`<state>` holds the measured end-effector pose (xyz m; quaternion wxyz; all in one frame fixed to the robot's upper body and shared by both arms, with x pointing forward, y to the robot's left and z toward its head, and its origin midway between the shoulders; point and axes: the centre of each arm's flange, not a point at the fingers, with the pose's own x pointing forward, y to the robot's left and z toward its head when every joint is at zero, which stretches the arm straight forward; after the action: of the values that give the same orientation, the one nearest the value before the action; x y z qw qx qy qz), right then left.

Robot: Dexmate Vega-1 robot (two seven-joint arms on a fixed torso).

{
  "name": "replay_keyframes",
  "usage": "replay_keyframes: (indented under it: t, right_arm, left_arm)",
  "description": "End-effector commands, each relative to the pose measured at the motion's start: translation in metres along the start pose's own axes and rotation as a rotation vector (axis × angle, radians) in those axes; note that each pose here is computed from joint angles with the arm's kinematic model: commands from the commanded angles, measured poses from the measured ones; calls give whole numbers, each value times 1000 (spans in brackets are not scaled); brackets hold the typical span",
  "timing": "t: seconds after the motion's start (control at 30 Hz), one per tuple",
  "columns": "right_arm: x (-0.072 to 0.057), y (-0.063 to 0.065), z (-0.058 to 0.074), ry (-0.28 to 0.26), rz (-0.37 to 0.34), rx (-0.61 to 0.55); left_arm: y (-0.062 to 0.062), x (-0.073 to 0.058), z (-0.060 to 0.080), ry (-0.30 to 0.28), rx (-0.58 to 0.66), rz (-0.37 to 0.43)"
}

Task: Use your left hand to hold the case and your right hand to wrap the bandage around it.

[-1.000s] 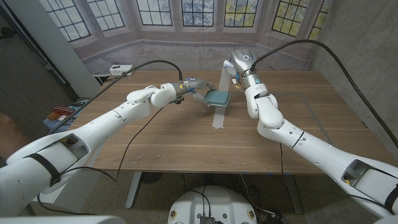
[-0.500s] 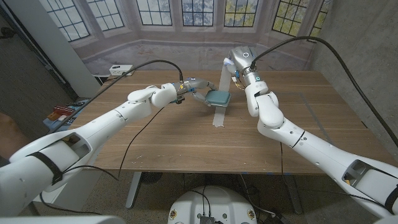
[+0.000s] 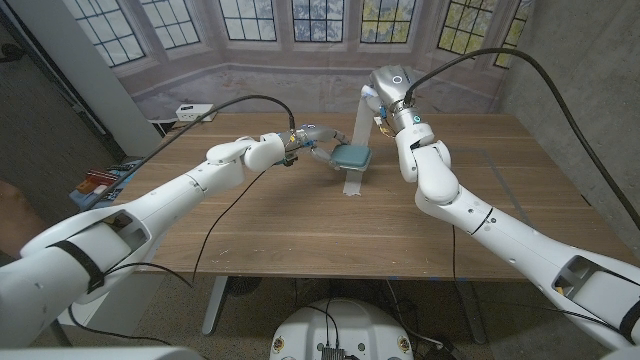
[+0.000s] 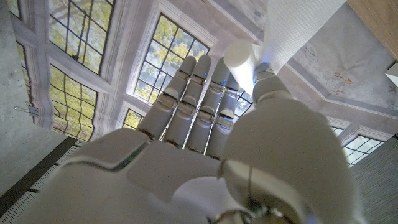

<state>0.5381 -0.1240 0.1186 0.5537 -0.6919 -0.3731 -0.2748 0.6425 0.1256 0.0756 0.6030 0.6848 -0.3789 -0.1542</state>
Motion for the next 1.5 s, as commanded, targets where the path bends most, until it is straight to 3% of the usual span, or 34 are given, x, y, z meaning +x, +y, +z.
replay_keyframes:
  t: [0.03, 1.1, 1.5]
  right_arm:
    - [-10, -24, -1, 6, -11, -3]
    - [-35, -50, 2, 23, 6, -16]
    - [-42, -56, 13, 18, 34, 4]
  left_arm:
    - [4, 6, 2, -28, 8, 10]
    - [13, 20, 4, -59, 25, 15]
    - [14, 25, 3, -66, 21, 18]
